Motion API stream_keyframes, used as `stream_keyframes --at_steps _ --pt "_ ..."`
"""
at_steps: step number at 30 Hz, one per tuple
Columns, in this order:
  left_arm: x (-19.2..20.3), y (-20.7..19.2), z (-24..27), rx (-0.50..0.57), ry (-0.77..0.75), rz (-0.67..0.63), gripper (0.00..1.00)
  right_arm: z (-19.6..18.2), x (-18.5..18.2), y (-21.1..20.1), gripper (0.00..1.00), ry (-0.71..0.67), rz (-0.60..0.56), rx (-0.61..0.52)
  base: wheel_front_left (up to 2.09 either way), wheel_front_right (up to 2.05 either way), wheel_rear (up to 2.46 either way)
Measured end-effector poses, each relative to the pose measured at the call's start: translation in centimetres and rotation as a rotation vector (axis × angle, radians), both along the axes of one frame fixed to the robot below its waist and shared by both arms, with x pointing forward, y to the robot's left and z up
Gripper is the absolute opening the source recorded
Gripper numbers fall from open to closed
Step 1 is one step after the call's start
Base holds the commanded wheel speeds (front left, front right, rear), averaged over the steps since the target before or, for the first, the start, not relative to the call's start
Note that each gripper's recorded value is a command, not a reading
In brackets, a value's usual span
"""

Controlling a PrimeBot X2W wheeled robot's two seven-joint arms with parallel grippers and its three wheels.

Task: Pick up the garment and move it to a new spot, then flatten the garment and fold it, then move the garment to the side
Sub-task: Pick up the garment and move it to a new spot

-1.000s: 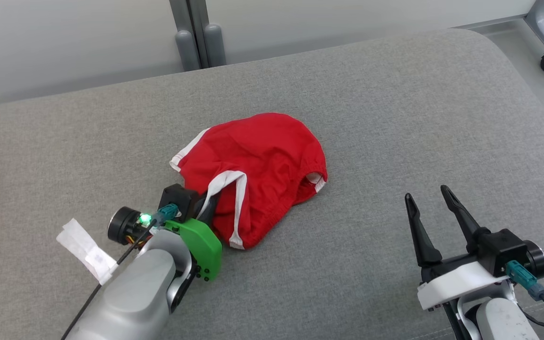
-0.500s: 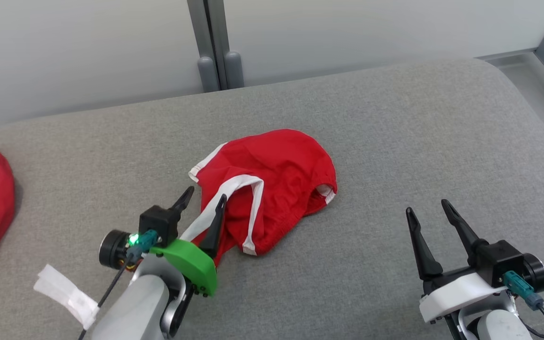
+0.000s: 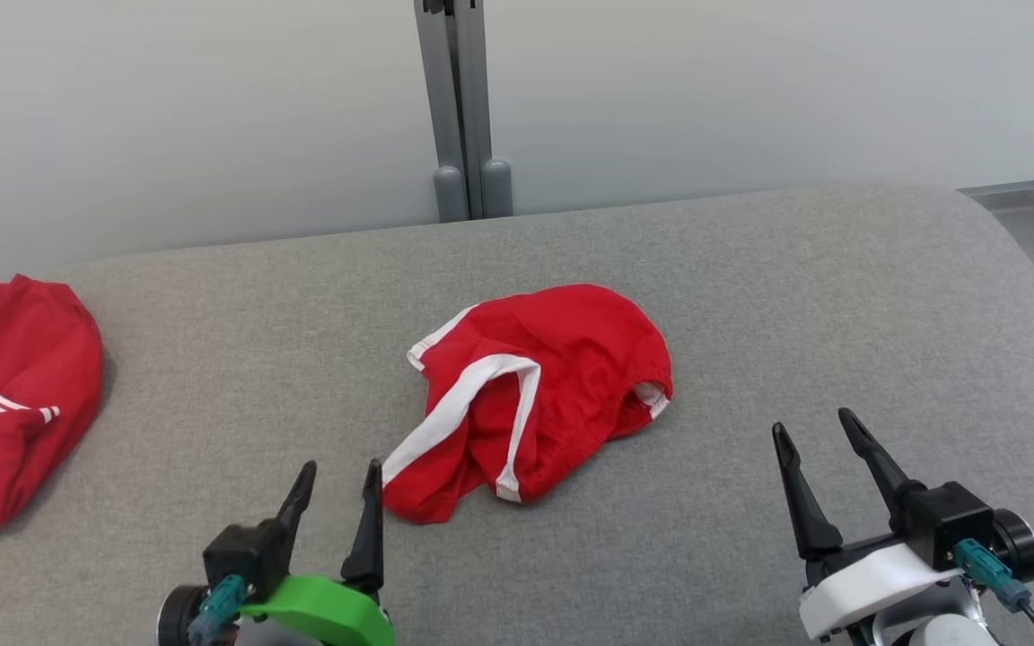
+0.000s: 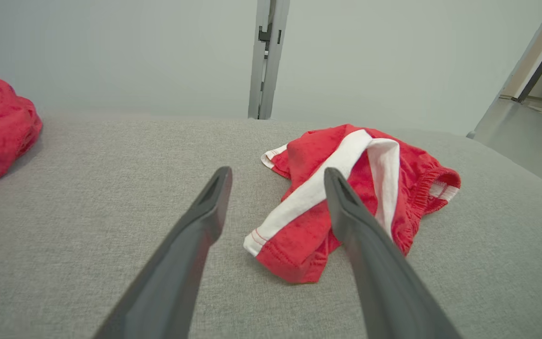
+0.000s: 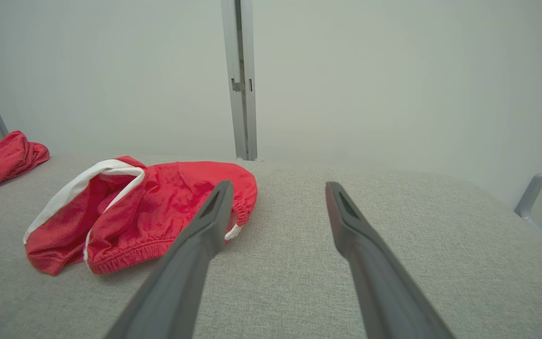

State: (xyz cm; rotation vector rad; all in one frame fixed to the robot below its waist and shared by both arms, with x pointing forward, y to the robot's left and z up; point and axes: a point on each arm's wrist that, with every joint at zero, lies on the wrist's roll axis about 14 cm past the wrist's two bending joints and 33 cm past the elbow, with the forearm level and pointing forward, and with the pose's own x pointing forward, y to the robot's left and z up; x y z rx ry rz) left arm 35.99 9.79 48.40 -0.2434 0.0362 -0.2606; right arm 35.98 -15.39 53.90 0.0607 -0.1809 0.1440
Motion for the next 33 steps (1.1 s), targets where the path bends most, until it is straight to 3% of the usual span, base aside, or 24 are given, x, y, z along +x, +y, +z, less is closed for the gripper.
stream_keyframes --at_steps 7,33 --pt "-1.7 2.8 -0.2 -0.049 0.001 0.120 1.00 0.1 -0.4 0.3 1.00 -0.004 0.009 0.011 0.00 0.00 0.00" --pt "-3.0 4.0 -0.5 -0.058 0.001 0.150 1.00 -2.3 -0.9 0.9 1.00 0.075 0.025 0.050 0.00 0.00 0.00"
